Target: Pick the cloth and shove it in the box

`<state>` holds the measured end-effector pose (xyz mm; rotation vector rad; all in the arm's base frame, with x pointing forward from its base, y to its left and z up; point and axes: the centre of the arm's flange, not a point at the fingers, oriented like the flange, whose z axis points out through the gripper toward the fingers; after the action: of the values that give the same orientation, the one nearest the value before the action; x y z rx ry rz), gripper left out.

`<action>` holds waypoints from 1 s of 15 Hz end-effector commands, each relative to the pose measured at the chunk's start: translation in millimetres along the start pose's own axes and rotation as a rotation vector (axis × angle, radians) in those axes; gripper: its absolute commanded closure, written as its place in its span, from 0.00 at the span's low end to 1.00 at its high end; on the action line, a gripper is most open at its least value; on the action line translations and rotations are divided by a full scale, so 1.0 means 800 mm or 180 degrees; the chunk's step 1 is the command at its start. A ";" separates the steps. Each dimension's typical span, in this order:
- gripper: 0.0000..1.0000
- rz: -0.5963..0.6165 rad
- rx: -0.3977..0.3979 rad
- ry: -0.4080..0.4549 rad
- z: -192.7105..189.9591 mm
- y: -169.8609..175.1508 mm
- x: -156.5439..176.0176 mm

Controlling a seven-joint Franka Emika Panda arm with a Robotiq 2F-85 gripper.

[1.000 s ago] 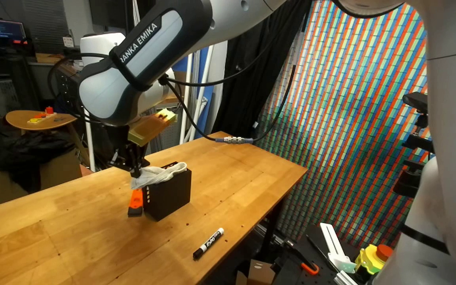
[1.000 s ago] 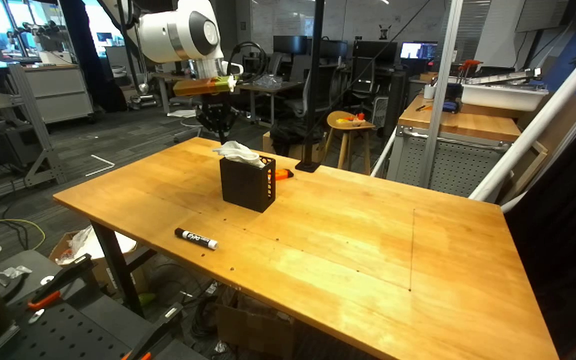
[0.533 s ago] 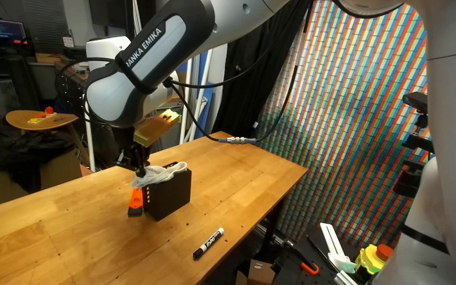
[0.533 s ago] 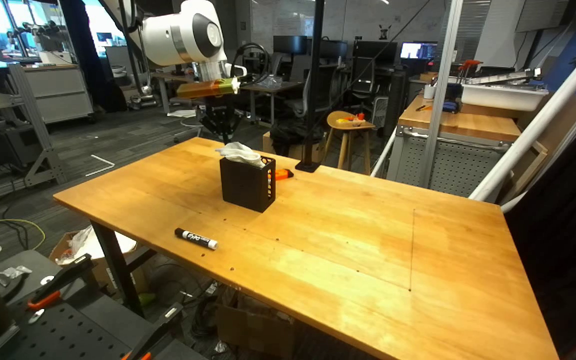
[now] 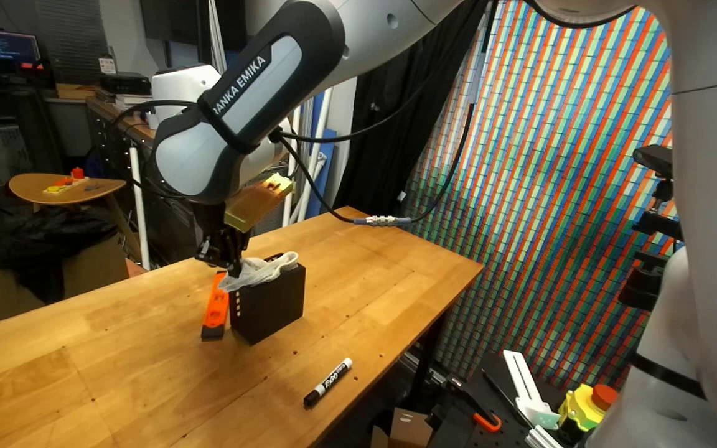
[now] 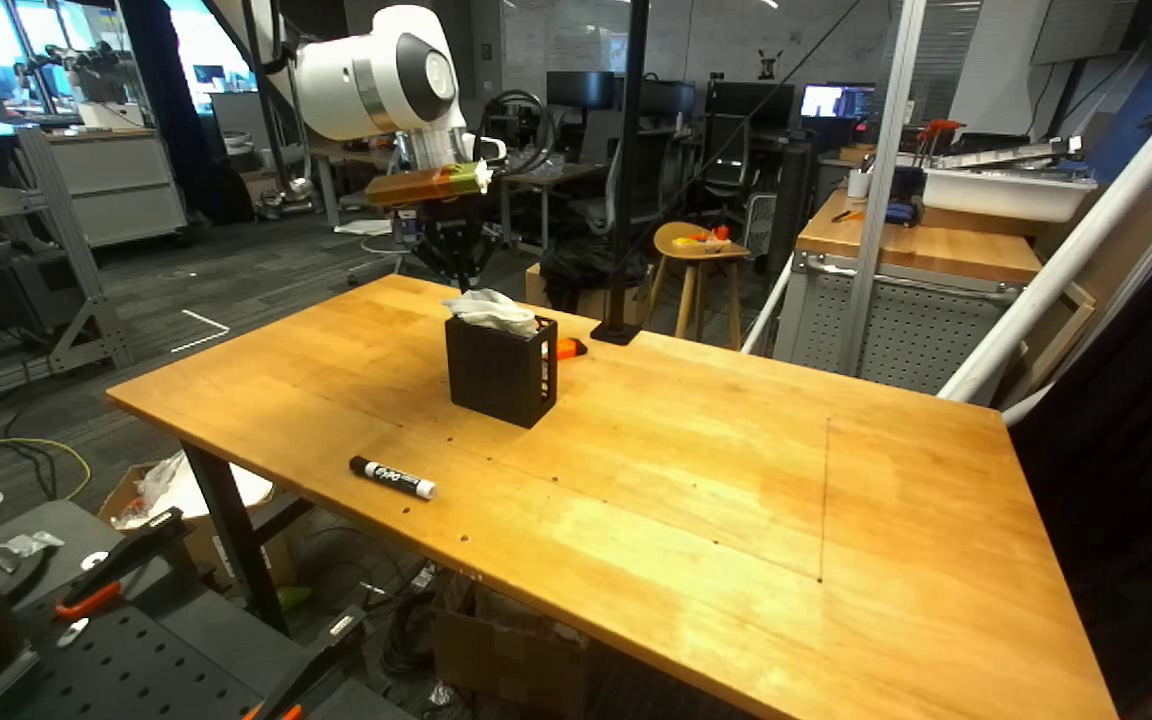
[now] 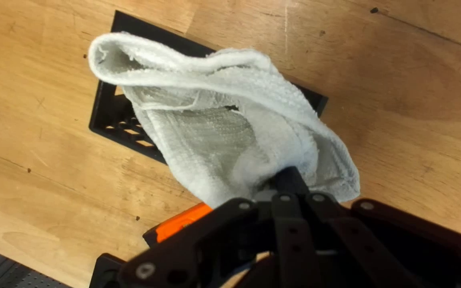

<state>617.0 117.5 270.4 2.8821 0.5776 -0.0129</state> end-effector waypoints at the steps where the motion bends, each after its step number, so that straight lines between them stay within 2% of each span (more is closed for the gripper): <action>1: 1.00 0.0064 -0.0050 0.0031 0.001 0.007 -0.016; 9: 1.00 0.0216 -0.0125 0.0028 -0.012 0.029 -0.023; 15: 1.00 0.0391 -0.0115 -0.0038 -0.003 0.046 -0.035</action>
<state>616.1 84.5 275.4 2.8842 0.4401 -0.0116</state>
